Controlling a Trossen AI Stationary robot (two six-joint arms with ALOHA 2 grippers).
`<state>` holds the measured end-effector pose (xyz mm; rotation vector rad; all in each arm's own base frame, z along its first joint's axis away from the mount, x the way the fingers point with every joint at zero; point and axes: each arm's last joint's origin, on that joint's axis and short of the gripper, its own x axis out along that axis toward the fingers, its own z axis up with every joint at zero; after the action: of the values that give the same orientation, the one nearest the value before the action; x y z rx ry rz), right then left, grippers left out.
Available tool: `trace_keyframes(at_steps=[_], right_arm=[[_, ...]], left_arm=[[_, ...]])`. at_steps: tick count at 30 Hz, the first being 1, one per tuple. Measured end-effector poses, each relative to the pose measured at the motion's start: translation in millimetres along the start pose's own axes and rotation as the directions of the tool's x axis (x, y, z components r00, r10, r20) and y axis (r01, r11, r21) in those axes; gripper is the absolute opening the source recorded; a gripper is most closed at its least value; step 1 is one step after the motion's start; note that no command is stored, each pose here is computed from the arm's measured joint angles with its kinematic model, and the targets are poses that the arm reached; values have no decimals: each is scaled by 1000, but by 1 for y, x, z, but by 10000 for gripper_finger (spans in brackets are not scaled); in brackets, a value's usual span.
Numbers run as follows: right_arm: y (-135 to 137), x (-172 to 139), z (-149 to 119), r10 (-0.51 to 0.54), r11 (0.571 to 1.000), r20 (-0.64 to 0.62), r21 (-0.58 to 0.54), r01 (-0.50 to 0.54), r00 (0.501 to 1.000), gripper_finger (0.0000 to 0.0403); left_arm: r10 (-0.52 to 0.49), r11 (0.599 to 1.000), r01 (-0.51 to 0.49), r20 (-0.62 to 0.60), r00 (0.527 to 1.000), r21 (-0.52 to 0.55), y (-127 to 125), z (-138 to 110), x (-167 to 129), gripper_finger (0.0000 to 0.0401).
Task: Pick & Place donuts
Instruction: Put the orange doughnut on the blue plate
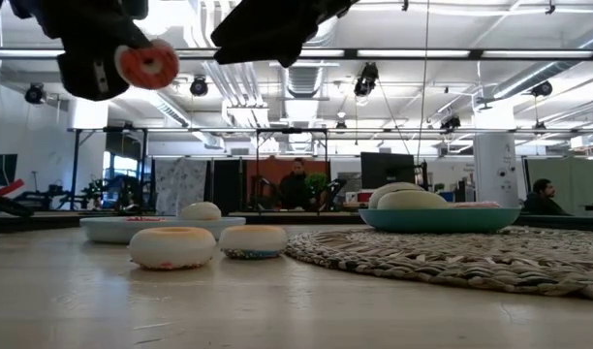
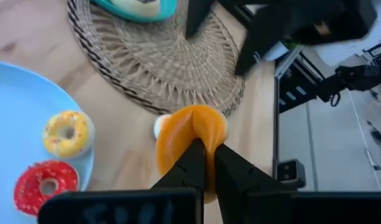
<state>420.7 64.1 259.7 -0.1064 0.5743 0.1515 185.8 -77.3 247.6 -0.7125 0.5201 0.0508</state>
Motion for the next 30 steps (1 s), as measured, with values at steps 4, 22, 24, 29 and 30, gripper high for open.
trace_keyframes(at_steps=[4,22,24,29,30], right_arm=[[-2,4,2,10,999,38,-35,-8,999,194],[-19,15,-3,-27,998,53,-51,30,998,194],[-23,16,-5,-24,999,47,-44,26,999,190],[-28,18,-7,3,1000,37,-30,-2,999,165],[-28,18,-7,3,1000,37,-31,-2,999,159]], left_arm=[[-3,1000,2,32,999,20,3,8,6,0],[-57,997,55,53,997,46,21,36,17,0],[-58,997,56,47,997,49,21,36,18,0],[-60,997,58,35,998,49,22,36,18,0],[-59,997,58,35,998,49,22,36,18,0]])
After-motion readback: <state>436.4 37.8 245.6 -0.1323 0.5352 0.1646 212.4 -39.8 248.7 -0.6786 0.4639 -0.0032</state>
